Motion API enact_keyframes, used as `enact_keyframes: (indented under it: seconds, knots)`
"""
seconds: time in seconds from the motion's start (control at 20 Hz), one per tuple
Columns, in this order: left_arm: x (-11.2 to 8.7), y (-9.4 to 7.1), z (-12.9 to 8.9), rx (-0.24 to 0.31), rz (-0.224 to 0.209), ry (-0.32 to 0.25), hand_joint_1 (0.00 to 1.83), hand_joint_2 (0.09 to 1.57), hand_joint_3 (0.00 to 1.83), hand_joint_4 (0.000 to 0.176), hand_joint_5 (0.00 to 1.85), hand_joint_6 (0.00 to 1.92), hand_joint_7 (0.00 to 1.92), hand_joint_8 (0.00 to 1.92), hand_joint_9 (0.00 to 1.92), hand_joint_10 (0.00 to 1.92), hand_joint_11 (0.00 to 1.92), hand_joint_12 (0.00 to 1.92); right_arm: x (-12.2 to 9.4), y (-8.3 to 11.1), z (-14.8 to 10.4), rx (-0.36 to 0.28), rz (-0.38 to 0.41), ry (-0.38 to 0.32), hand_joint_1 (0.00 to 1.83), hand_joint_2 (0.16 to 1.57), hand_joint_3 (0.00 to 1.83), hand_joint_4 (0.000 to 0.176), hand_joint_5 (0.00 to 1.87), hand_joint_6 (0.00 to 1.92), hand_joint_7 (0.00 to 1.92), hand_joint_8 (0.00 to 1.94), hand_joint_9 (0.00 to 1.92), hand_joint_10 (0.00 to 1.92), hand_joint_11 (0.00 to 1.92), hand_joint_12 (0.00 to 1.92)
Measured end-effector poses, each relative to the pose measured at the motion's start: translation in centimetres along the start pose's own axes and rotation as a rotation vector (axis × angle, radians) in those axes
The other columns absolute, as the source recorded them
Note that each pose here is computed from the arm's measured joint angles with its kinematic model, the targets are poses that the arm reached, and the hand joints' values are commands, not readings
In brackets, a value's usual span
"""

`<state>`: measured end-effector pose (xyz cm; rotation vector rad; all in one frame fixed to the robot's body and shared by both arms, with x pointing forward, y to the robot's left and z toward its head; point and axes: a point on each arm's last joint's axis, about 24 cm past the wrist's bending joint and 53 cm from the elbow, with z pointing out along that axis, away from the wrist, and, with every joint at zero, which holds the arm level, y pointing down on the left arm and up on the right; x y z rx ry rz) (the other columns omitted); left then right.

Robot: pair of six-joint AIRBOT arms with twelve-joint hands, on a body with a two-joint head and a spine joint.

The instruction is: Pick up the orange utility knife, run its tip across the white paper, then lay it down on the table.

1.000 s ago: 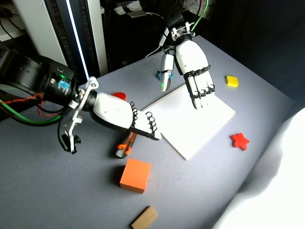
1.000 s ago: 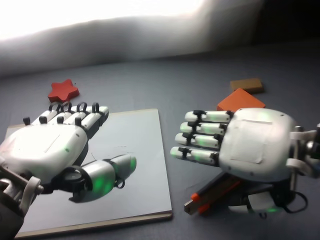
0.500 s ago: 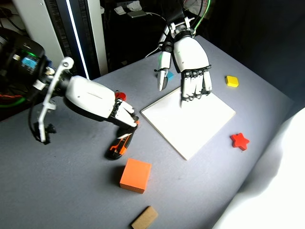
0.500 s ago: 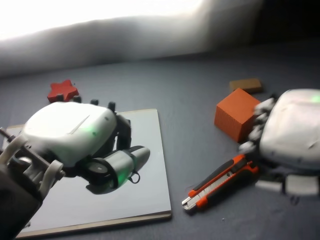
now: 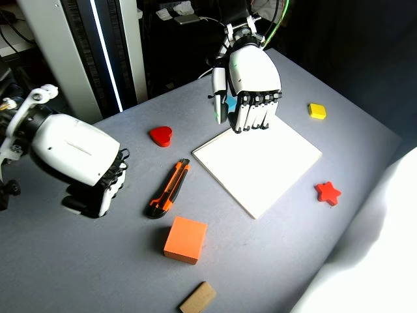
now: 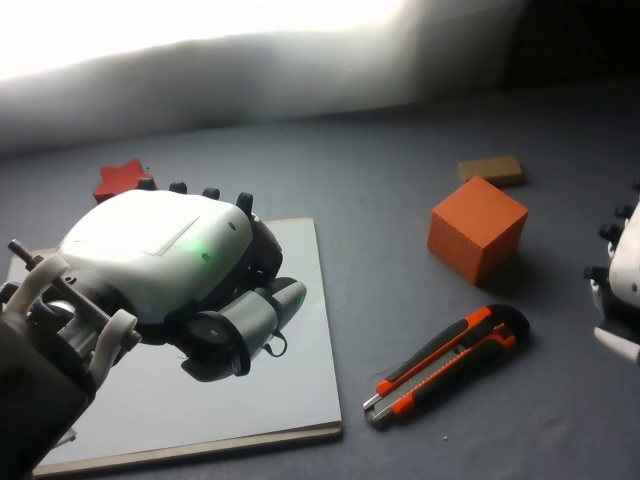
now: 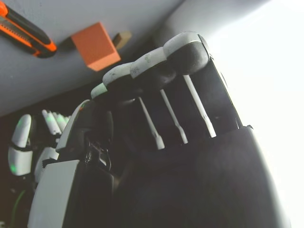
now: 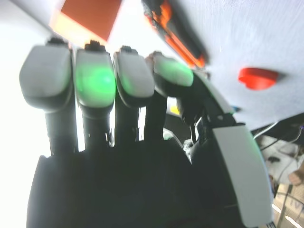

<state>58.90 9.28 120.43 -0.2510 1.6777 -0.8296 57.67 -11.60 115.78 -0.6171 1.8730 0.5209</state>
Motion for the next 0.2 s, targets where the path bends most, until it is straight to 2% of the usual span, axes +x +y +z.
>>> enact_keyframes:
  seconds: [0.2]
  knots:
    - [0.0,-0.1,0.0,0.003,-0.003,0.000,0.43,1.53,0.00,0.000,0.90,1.83,1.04,1.79,1.03,1.92,0.91,1.92,-1.9,-0.1,-0.1,0.007,-0.027,-0.074,0.07,1.56,0.24,0.176,1.20,1.92,1.35,1.94,1.42,1.92,1.29,1.92]
